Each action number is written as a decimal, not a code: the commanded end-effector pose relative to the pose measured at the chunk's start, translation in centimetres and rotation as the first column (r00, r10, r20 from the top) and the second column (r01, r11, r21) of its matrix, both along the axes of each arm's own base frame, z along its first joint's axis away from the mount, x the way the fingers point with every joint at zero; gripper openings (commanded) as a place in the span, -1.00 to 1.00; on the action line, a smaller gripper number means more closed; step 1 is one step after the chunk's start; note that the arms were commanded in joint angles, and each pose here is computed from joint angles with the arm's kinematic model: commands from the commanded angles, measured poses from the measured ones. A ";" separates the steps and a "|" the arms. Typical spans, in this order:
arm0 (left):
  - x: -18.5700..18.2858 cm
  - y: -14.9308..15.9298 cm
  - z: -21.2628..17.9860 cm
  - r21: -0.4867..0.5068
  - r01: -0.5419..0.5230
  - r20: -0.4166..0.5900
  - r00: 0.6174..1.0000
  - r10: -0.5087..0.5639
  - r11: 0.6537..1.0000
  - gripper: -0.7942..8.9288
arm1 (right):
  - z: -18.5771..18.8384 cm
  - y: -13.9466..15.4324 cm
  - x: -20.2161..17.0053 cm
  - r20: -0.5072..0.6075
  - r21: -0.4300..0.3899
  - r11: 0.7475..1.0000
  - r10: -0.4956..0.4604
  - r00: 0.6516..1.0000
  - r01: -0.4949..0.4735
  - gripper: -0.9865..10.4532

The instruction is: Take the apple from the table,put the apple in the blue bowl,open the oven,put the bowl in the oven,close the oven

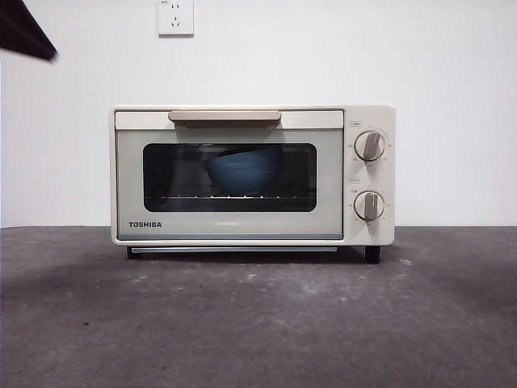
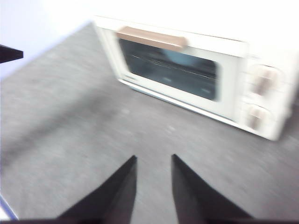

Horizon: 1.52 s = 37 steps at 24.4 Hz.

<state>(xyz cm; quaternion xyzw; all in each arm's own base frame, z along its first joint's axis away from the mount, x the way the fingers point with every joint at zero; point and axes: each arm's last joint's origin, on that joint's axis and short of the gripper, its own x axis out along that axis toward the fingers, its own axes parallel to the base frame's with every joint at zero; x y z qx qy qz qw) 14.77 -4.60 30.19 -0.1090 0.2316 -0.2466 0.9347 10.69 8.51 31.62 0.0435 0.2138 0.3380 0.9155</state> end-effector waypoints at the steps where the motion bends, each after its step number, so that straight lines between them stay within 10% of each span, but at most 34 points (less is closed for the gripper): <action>1: -2.1 0.4 1.0 0.056 -0.030 0.059 0.998 0.026 0.998 -0.82 | -1.1 0.5 0.4 0.097 0.064 0.998 0.018 0.995 -0.024 -0.82; 32: -4.8 1.1 1.6 0.045 -0.038 0.117 0.993 0.032 0.998 -0.82 | -2.6 0.5 0.4 0.157 0.115 0.993 0.007 0.988 -0.025 -0.82; 37: -4.7 1.3 1.8 0.175 -0.056 0.222 0.975 0.016 0.983 -0.82 | -2.6 0.5 0.4 0.157 0.115 0.993 0.007 0.988 -0.025 -0.82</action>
